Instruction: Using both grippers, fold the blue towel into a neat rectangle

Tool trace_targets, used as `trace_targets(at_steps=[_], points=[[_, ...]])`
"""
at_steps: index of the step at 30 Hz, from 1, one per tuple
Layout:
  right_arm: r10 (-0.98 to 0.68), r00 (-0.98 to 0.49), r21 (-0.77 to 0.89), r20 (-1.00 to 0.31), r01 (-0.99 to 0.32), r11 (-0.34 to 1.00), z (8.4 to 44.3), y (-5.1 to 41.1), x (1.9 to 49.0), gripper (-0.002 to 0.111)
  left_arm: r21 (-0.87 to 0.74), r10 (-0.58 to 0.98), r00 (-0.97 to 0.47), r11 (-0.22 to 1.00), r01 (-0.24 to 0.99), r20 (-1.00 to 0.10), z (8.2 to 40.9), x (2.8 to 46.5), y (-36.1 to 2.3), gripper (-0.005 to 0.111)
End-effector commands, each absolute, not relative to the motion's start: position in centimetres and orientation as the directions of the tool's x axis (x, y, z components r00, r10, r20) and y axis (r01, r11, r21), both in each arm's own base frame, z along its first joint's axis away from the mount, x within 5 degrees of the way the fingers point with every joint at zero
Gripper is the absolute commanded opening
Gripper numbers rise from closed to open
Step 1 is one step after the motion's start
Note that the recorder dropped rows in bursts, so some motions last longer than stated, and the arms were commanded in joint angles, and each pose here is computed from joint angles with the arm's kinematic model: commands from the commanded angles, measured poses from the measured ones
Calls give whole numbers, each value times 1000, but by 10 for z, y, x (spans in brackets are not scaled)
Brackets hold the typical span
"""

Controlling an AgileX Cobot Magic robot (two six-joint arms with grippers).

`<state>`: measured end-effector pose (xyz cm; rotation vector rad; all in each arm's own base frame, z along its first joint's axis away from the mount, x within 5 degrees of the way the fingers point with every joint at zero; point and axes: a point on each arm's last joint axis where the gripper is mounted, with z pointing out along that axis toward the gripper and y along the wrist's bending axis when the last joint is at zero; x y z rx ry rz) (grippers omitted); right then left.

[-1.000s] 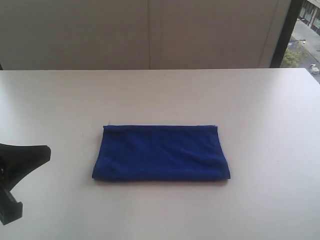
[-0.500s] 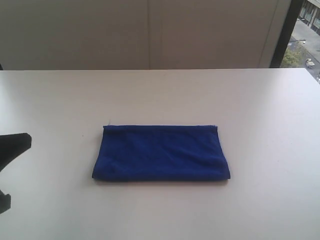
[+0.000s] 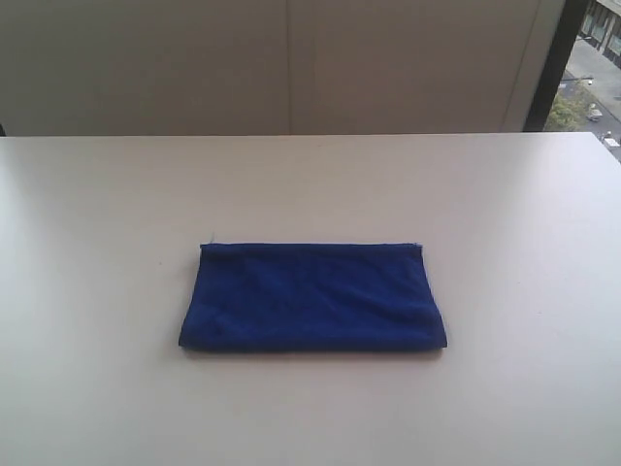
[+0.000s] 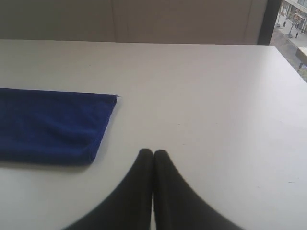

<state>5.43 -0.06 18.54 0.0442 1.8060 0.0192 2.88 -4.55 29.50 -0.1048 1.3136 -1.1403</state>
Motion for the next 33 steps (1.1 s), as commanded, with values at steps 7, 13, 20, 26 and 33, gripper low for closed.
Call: trace_targets(at_steps=[7,13,20,26,33], points=[[31,-224,28,-974,17,999,185,-1,54,0,-800,-844,-181,380,464,-505,277,33,-33,0],[31,-224,28,-974,17,999,185,-1,54,0,-923,-912,-272,217,319,-309,245,44,-31,0],[31,-224,28,-974,17,999,185,-1,54,0,-975,-935,-355,-53,215,-28,241,45,-31,0],[31,-224,28,-974,17,999,185,-1,54,0,-964,-935,-316,79,254,-160,239,46,-30,0],[31,-224,28,-974,17,999,185,-1,54,0,-898,-909,-232,249,363,-347,261,40,-29,0]])
